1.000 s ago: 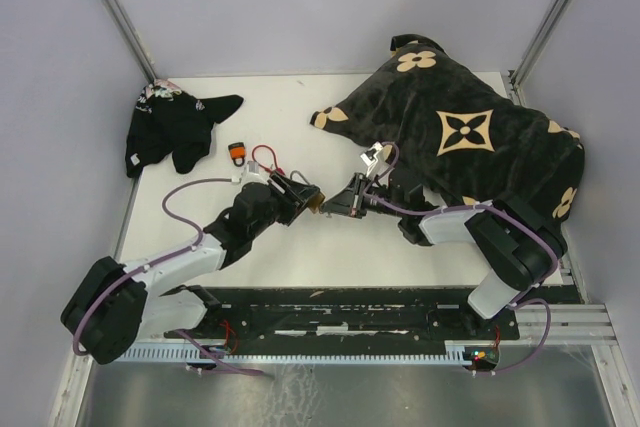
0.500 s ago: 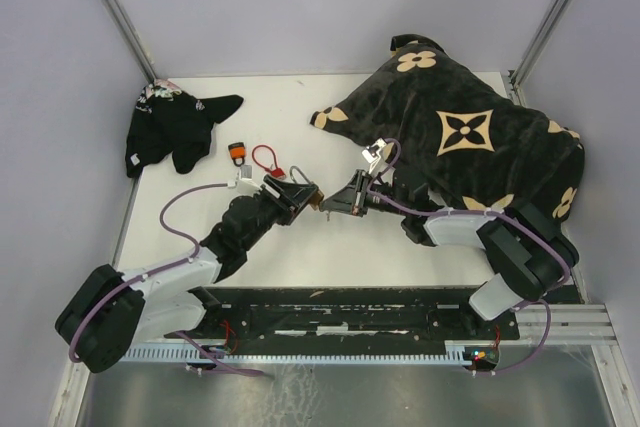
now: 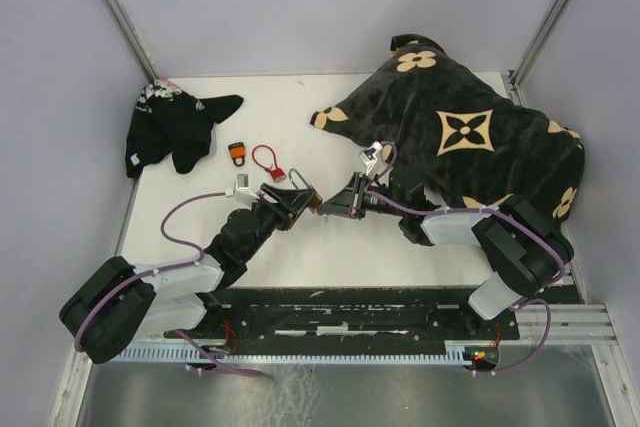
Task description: Unlock with the key
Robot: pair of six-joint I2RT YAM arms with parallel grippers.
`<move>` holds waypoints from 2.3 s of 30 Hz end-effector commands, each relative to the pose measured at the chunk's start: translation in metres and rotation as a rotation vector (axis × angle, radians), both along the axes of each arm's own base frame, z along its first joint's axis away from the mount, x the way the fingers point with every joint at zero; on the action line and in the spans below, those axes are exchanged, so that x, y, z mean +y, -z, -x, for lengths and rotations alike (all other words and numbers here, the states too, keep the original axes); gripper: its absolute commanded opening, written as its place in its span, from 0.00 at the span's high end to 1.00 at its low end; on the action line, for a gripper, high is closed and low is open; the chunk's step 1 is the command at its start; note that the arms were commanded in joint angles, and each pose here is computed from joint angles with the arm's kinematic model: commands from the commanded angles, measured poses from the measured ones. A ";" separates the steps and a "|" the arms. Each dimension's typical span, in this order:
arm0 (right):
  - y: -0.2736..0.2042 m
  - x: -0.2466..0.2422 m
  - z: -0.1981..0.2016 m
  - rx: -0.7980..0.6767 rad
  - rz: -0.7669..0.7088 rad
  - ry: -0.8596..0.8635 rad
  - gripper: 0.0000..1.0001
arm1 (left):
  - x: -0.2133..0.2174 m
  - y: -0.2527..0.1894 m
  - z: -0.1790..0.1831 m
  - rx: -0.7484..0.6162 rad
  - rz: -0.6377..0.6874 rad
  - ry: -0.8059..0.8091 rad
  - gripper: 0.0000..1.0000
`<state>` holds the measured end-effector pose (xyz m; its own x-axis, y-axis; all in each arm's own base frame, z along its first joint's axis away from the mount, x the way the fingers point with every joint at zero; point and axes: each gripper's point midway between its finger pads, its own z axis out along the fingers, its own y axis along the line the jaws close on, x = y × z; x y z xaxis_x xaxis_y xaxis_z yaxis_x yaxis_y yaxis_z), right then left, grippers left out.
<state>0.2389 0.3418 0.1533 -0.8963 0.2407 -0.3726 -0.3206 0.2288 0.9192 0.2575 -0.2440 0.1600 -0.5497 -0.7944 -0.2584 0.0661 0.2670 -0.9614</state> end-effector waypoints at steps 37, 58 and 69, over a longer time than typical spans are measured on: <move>0.003 0.006 -0.022 -0.002 -0.082 0.071 0.98 | 0.022 0.033 0.013 0.111 -0.008 -0.089 0.11; 0.088 0.001 -0.009 0.089 0.109 0.074 0.97 | 0.022 0.117 0.024 0.439 -0.030 -0.129 0.10; 0.119 -0.016 -0.003 0.005 0.333 0.032 0.71 | 0.045 0.129 0.030 0.421 -0.161 -0.177 0.10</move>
